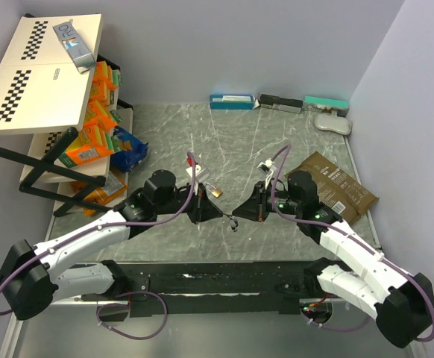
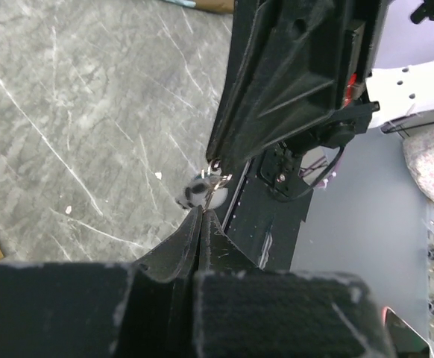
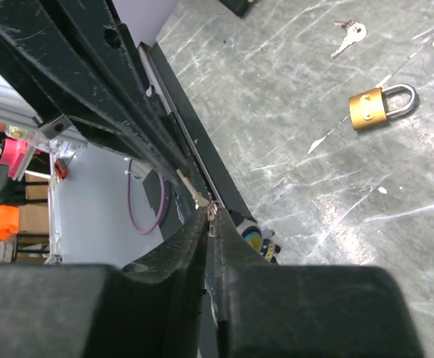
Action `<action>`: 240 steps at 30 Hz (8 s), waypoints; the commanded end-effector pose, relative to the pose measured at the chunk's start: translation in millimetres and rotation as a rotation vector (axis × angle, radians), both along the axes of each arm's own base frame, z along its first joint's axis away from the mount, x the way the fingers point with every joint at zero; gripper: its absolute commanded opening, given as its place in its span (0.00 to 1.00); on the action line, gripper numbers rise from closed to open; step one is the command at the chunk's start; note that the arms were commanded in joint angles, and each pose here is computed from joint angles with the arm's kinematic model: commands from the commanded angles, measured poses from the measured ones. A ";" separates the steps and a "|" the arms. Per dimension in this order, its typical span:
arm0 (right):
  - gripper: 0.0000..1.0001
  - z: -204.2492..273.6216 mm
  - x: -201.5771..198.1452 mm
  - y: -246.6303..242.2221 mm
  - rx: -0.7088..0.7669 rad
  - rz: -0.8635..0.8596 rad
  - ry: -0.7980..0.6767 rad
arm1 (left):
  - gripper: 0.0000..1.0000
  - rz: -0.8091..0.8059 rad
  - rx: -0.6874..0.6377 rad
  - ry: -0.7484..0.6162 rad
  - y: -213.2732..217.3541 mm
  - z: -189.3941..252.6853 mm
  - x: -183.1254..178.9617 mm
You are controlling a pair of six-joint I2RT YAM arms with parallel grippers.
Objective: Unlock with the key
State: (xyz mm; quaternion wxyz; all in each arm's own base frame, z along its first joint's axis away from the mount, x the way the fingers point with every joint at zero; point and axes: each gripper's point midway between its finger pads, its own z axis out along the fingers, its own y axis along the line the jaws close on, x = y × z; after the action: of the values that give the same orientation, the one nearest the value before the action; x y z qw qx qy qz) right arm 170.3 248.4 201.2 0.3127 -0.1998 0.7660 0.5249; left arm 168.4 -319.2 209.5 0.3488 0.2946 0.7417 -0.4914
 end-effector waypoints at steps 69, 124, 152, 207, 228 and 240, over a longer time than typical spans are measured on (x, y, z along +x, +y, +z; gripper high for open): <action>0.49 -6.6 -15.1 7.8 -0.016 0.144 -0.344 | 0.01 -0.206 -0.066 -0.021 -9.7 4.6 -19.3; 0.00 -3.5 -2.2 13.7 -0.014 -0.001 -0.316 | 0.74 0.055 -0.110 -0.048 2.0 30.3 17.6; 0.00 -17.7 64.5 -7.3 -0.429 -0.504 -0.476 | 0.65 0.733 -0.004 0.389 -24.8 -6.3 69.8; 0.18 -32.8 58.3 10.0 -0.541 -0.476 -0.488 | 0.01 0.730 0.090 0.305 -62.5 -34.8 84.3; 0.73 9.8 16.3 1.5 -0.011 -0.130 -0.365 | 0.01 0.398 -0.183 0.013 -3.5 27.7 66.0; 0.65 46.2 -12.0 9.6 0.197 0.068 -0.390 | 0.01 -0.033 -0.359 -0.083 13.4 64.9 -2.0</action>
State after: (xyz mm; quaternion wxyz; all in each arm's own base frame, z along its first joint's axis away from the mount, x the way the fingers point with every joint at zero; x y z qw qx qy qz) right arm 170.0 251.5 215.5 0.4415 -0.2574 0.6839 0.5206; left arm 199.2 -302.5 238.6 0.4224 0.1765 0.6983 -0.5503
